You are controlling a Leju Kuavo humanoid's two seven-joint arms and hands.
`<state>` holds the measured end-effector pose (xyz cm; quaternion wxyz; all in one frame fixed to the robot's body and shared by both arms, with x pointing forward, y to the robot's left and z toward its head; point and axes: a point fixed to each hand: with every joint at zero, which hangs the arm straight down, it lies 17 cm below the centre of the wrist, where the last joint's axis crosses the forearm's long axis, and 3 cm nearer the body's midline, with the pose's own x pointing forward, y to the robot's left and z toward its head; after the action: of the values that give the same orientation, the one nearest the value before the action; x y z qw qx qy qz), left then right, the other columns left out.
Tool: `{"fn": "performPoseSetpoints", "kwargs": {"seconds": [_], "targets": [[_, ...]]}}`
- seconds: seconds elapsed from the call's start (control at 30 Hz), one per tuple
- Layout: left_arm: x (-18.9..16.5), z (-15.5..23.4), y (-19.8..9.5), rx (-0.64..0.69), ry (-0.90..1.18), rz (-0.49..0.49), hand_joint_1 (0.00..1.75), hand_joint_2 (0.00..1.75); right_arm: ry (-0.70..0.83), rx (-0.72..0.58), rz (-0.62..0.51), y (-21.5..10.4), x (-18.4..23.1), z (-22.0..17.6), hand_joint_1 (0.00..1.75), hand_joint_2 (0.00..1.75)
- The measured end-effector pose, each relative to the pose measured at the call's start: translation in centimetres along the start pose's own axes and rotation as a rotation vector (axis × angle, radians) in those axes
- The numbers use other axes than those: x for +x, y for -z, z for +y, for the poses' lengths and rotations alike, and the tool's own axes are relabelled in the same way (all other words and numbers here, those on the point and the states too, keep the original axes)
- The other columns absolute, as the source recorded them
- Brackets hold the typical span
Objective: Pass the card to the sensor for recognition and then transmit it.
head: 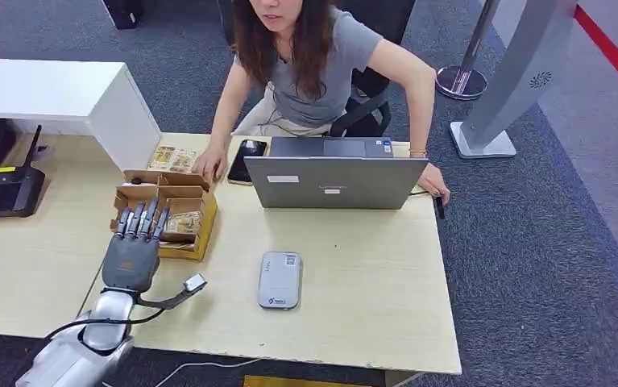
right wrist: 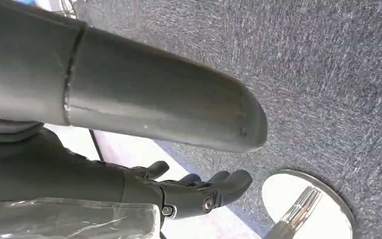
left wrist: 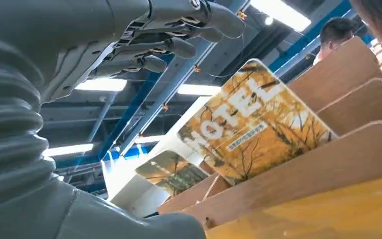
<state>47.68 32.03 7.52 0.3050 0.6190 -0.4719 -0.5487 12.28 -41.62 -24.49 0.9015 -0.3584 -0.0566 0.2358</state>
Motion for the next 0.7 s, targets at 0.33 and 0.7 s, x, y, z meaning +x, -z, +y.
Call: {"fn": "performPoseSetpoints", "kwargs": {"seconds": [0.33, 0.7], "targets": [[1.2, 0.1, 0.5, 0.007, -0.013, -0.015, 0.0, 1.75, -0.004, 0.0, -0.004, 0.0, 0.2, -0.1, 0.0, 0.0], [2.4, 0.6, 0.8, 0.026, -0.037, -0.035, 0.42, 1.75, -0.002, 0.001, -0.004, 0.0, 0.2, 0.0, 0.0, 0.0]]}}
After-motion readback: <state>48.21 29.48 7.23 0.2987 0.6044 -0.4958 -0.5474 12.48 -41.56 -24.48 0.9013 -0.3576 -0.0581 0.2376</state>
